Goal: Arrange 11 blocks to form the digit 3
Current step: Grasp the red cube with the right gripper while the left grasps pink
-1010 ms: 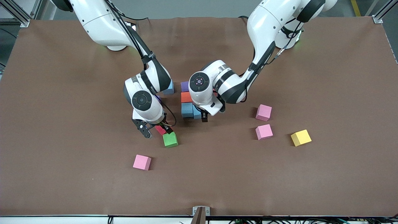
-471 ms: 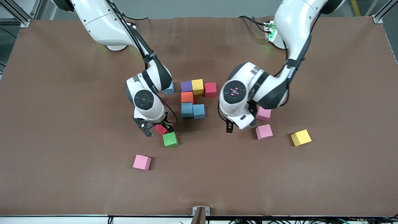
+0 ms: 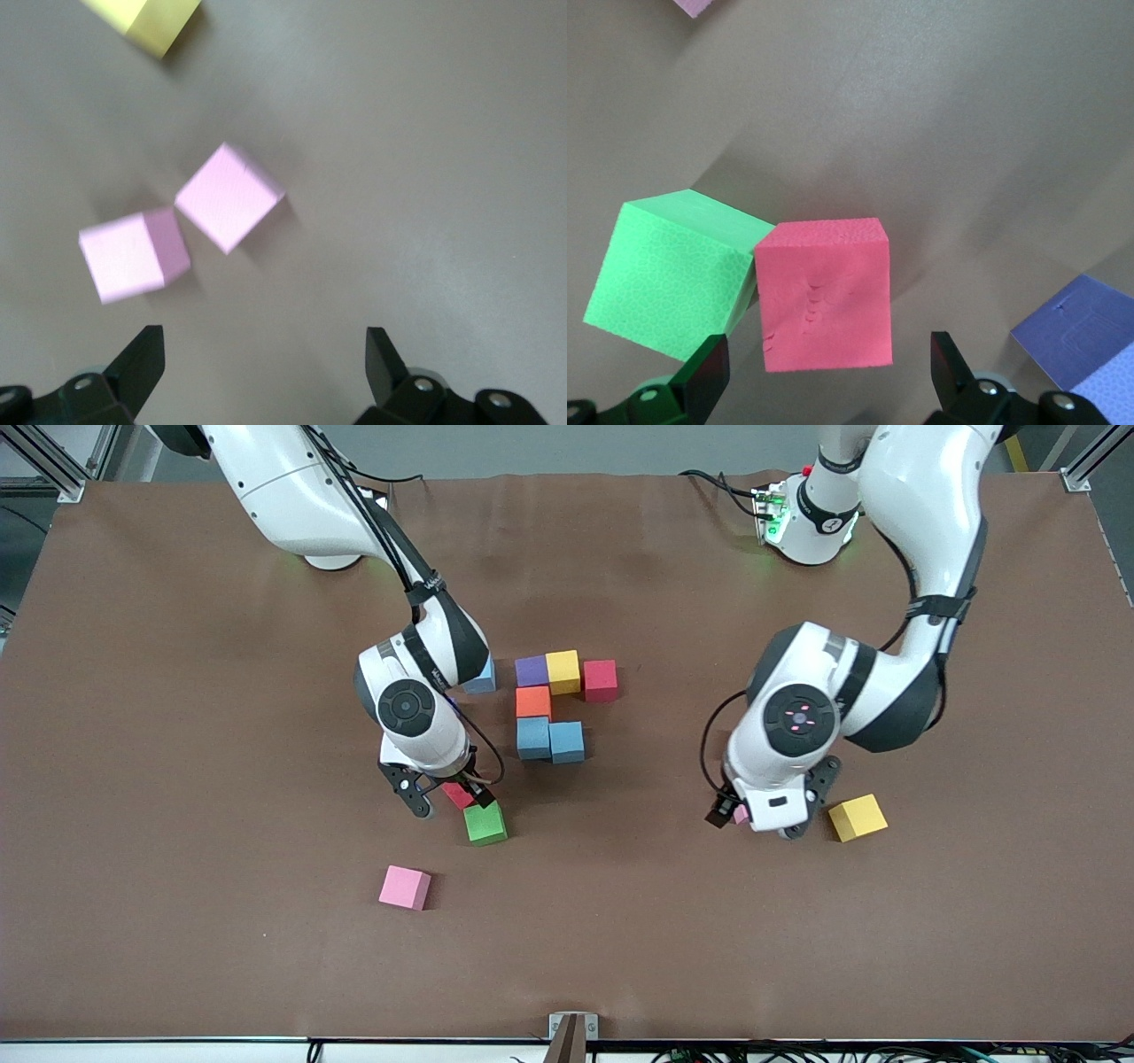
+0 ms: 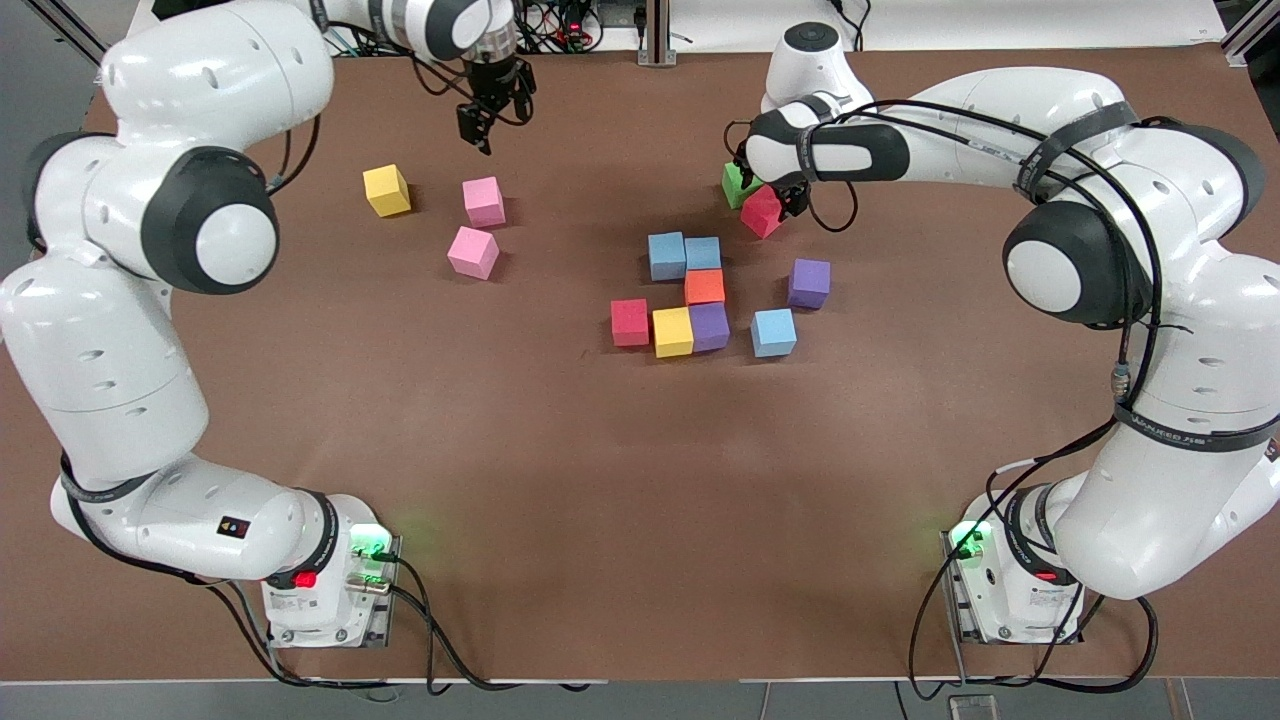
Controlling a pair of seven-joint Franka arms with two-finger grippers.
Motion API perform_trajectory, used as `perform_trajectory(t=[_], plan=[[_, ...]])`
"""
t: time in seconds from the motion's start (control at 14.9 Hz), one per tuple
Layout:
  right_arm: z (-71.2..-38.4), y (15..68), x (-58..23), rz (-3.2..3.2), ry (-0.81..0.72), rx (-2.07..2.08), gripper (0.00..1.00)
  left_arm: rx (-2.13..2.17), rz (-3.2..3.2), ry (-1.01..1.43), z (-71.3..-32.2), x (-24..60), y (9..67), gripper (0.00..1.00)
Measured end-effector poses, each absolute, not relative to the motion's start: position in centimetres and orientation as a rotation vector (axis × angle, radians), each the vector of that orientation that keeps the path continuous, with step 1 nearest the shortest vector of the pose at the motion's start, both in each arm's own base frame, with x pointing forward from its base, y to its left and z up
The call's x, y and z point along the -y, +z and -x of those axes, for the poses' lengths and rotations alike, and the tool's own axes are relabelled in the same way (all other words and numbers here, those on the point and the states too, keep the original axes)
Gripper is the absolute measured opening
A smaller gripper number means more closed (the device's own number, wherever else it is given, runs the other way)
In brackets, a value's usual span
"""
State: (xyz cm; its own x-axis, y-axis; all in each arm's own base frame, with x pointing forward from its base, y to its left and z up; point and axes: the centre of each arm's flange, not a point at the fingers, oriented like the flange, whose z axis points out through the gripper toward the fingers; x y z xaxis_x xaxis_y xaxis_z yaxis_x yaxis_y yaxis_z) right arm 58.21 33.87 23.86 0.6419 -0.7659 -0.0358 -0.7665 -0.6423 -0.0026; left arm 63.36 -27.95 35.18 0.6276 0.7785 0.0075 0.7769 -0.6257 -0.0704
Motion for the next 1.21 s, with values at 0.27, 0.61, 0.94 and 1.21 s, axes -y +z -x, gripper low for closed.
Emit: perform_trajectory(t=[0.27,0.61,0.94,1.21], plan=[[-58.1,23.6,-33.8,2.829,0.046,-1.322,1.0,1.186,2.906,-0.062,-63.4,24.3,31.4,1.0],[-58.0,23.4,-33.6,2.833,0.05,-1.326,1.0,0.788,3.009,-0.011,-61.8,20.4,26.7,1.0],[-57.7,22.5,-33.3,2.843,0.063,-1.337,1.0,0.613,3.036,0.037,-60.9,19.9,25.3,1.0],[-57.7,21.8,-33.0,2.846,0.065,-1.344,1.0,0.575,3.055,0.027,-60.5,20.8,25.0,1.0]])
